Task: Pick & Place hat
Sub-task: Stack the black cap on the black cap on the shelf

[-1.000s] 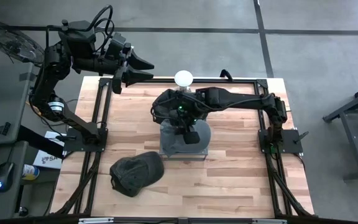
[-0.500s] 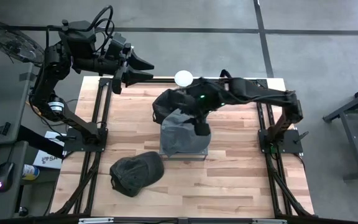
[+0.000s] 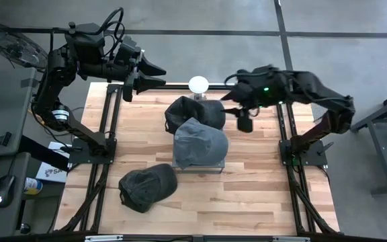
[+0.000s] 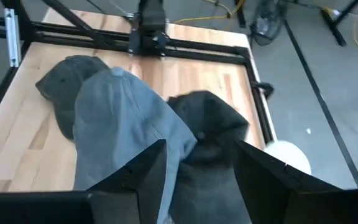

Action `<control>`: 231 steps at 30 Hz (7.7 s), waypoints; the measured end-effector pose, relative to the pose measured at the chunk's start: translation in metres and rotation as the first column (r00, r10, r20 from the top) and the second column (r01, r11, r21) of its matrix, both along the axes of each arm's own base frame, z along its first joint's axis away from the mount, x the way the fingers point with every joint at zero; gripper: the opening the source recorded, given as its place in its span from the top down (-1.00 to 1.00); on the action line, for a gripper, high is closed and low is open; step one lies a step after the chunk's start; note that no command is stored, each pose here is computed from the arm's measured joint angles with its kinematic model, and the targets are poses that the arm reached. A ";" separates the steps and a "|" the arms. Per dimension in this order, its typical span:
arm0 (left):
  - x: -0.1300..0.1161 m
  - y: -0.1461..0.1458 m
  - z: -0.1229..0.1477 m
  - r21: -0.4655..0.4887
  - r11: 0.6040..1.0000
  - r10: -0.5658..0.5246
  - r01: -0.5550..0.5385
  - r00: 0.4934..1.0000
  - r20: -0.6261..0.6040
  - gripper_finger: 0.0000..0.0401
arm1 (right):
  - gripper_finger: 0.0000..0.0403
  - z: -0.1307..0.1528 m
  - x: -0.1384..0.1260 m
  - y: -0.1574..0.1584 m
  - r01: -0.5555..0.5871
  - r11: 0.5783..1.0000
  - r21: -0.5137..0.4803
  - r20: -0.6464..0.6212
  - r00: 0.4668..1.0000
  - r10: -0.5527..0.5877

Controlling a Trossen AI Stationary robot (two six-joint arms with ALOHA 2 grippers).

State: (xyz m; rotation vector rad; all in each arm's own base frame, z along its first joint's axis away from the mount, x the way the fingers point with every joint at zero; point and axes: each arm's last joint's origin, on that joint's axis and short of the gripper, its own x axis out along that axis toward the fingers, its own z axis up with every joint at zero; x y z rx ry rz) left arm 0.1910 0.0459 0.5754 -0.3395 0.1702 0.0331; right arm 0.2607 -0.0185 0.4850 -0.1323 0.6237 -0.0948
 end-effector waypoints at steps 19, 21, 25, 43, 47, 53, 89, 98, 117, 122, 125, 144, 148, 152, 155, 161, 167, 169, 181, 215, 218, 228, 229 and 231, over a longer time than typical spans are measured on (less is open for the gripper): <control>-0.004 0.002 -0.019 -0.020 0.995 0.095 -0.101 0.975 -0.203 -0.06 | 0.16 -0.034 -0.040 -0.005 0.112 0.987 0.112 -0.235 0.969 -0.083; -0.005 0.002 -0.021 -0.024 0.994 0.102 -0.110 0.969 -0.225 -0.06 | 0.17 -0.048 -0.043 -0.004 0.111 0.986 0.127 -0.206 0.975 -0.083; -0.007 0.003 -0.028 -0.019 0.989 0.138 -0.150 0.945 -0.297 -0.06 | 0.18 -0.074 -0.048 -0.003 0.102 0.978 0.180 -0.116 0.990 -0.082; 0.038 -0.035 -0.134 -0.104 0.969 0.053 -0.222 0.603 -0.796 -0.06 | 0.17 -0.129 -0.114 0.004 0.132 0.950 0.283 0.006 0.990 -0.139; 0.041 -0.060 -0.153 -0.109 0.970 0.021 -0.219 0.518 -0.855 -0.06 | 0.17 -0.132 -0.126 0.005 0.138 0.944 0.300 0.025 0.988 -0.152; 0.039 -0.093 -0.169 -0.071 0.971 0.047 -0.230 0.470 -0.881 -0.06 | 0.17 -0.138 -0.137 0.007 0.134 0.945 0.299 0.034 0.988 -0.151; 0.006 -0.214 -0.300 -0.180 0.912 -0.097 -0.368 0.232 -0.968 -0.06 | 0.17 -0.192 -0.153 0.012 0.101 0.892 0.441 0.000 0.994 -0.113; 0.003 -0.212 -0.330 -0.181 0.923 -0.124 -0.339 0.185 -0.975 -0.06 | 0.17 -0.191 -0.153 0.012 0.083 0.888 0.453 0.011 0.995 -0.099; -0.001 -0.210 -0.372 -0.229 0.933 -0.174 -0.279 0.207 -0.963 -0.06 | 0.17 -0.191 -0.153 0.013 0.067 0.883 0.465 0.010 0.997 -0.081; -0.006 -0.206 -0.388 -0.214 0.929 -0.160 -0.303 0.194 -0.968 -0.06 | 0.17 -0.191 -0.153 0.013 0.067 0.883 0.465 0.010 0.997 -0.081; -0.008 -0.204 -0.393 -0.200 0.917 -0.144 -0.346 0.181 -0.973 -0.06 | 0.17 -0.192 -0.152 0.013 0.070 0.881 0.467 0.007 0.997 -0.083; -0.021 -0.194 -0.423 -0.175 0.870 -0.129 -0.461 0.129 -0.983 0.58 | 0.17 -0.191 -0.152 0.013 0.079 0.871 0.485 0.003 0.996 -0.092; -0.021 -0.194 -0.426 -0.187 0.863 -0.137 -0.468 0.140 -0.981 0.89 | 0.17 -0.191 -0.152 0.013 0.081 0.874 0.480 0.003 0.996 -0.095; -0.022 -0.193 -0.428 -0.194 0.854 -0.139 -0.484 0.146 -0.979 0.95 | 0.17 -0.191 -0.152 0.013 0.082 0.872 0.482 0.003 0.995 -0.095; -0.021 -0.194 -0.428 -0.200 0.851 -0.143 -0.485 0.153 -0.978 0.97 | 0.17 -0.191 -0.152 0.013 0.072 0.868 0.491 0.002 0.996 -0.084; -0.010 -0.202 -0.411 -0.244 0.847 -0.165 -0.472 0.202 -0.965 0.99 | 0.17 -0.191 -0.152 0.013 0.077 0.872 0.483 0.003 0.996 -0.090; 0.002 -0.210 -0.381 -0.242 0.862 -0.134 -0.446 0.260 -0.956 0.99 | 0.17 -0.191 -0.152 0.013 0.079 0.875 0.478 0.004 0.996 -0.092; 0.004 -0.211 -0.370 -0.233 0.868 -0.123 -0.439 0.265 -0.956 0.99 | 0.17 -0.191 -0.152 0.013 0.079 0.875 0.478 0.004 0.996 -0.092; 0.020 -0.223 -0.295 -0.310 0.876 -0.160 -0.370 0.383 -0.910 1.00 | 0.17 -0.191 -0.152 0.013 0.076 0.874 0.480 0.004 0.996 -0.089; 0.023 -0.217 -0.191 -0.369 0.892 -0.118 -0.261 0.654 -0.747 1.00 | 0.17 -0.191 -0.152 0.013 0.062 0.881 0.468 0.008 0.997 -0.074; 0.022 -0.216 -0.176 -0.401 0.889 -0.155 -0.222 0.678 -0.718 1.00 | 0.17 -0.191 -0.152 0.013 0.062 0.882 0.468 0.008 0.997 -0.074; 0.014 -0.210 -0.129 -0.472 0.878 -0.252 -0.080 0.760 -0.599 1.00 | 0.17 -0.191 -0.152 0.013 0.062 0.882 0.468 0.008 0.997 -0.074; 0.013 -0.209 -0.125 -0.476 0.877 -0.259 -0.069 0.766 -0.588 1.00 | 0.17 -0.191 -0.152 0.013 0.062 0.882 0.468 0.008 0.997 -0.074; 0.011 -0.208 -0.119 -0.486 0.873 -0.270 -0.052 0.777 -0.568 1.00 | 0.17 -0.191 -0.152 0.013 0.059 0.884 0.464 0.009 0.997 -0.071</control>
